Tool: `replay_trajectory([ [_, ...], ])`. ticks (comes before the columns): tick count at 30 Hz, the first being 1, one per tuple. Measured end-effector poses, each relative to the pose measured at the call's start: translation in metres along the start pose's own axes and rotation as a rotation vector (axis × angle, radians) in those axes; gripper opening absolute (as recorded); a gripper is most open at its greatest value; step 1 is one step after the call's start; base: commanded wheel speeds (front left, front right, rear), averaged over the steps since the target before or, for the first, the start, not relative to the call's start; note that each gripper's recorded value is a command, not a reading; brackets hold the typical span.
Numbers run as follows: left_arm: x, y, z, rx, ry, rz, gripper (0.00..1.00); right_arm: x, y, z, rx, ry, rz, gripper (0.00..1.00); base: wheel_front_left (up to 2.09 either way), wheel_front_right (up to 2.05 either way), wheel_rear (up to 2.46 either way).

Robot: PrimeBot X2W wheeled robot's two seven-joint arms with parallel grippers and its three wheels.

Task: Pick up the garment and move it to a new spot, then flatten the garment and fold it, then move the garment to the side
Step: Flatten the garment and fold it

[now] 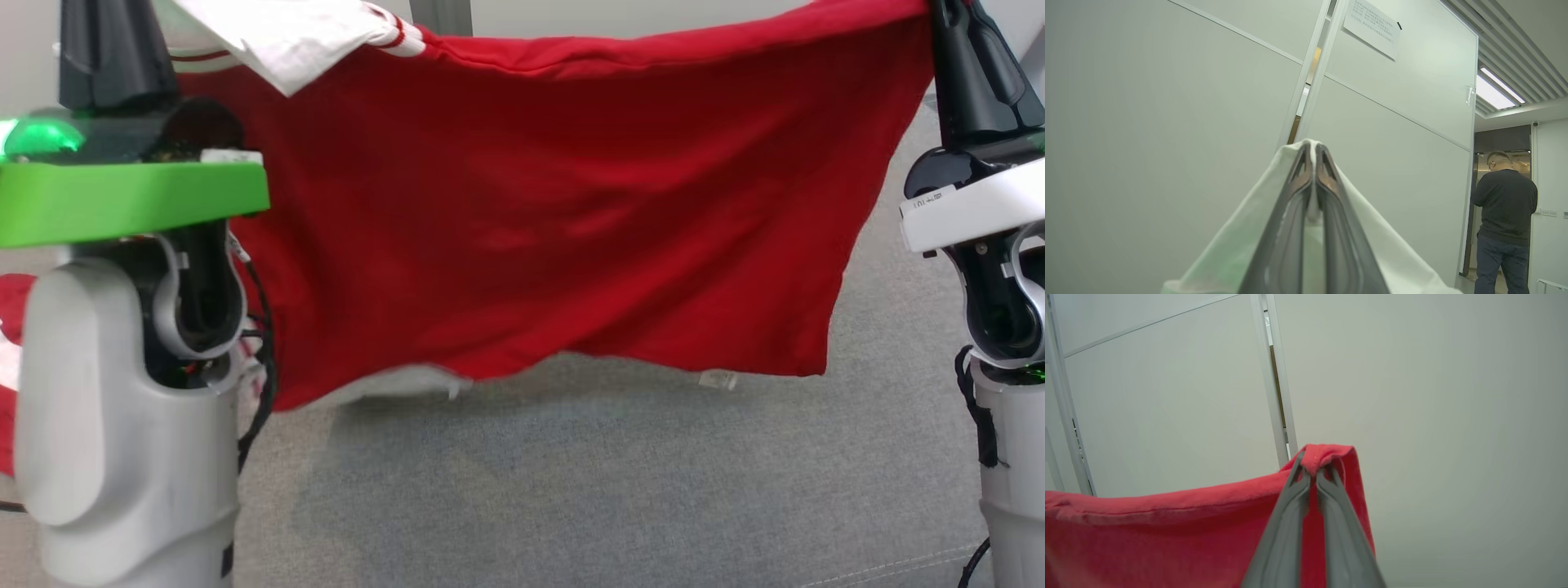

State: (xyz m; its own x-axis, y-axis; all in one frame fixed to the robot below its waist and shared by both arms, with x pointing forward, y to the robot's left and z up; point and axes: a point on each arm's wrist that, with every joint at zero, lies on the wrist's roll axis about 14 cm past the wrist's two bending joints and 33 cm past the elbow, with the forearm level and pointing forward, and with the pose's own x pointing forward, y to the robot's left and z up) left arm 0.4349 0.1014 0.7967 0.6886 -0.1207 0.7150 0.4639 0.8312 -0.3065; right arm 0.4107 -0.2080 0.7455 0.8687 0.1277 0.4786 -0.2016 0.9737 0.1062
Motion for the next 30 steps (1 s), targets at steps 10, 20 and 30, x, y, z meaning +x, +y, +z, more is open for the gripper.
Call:
replay_trajectory([
  [10, 0.039, 0.031, -0.049, 0.106, 0.175, -0.010, 0.00, 0.045, -0.007, -0.030, 0.012, 0.117, 0.010, 0.00, 0.00, 0.00, 0.00],
  [20, 0.137, 0.092, -0.119, 0.257, 0.227, -0.016, 0.00, 0.166, -0.040, -0.084, -0.135, 0.100, 0.022, 0.00, 0.00, 0.00, 0.00],
  [30, 0.153, 0.145, -0.207, 0.249, 0.243, 0.044, 0.00, 0.209, -0.086, -0.166, -0.257, 0.072, -0.027, 0.00, 0.00, 0.00, 0.00],
])
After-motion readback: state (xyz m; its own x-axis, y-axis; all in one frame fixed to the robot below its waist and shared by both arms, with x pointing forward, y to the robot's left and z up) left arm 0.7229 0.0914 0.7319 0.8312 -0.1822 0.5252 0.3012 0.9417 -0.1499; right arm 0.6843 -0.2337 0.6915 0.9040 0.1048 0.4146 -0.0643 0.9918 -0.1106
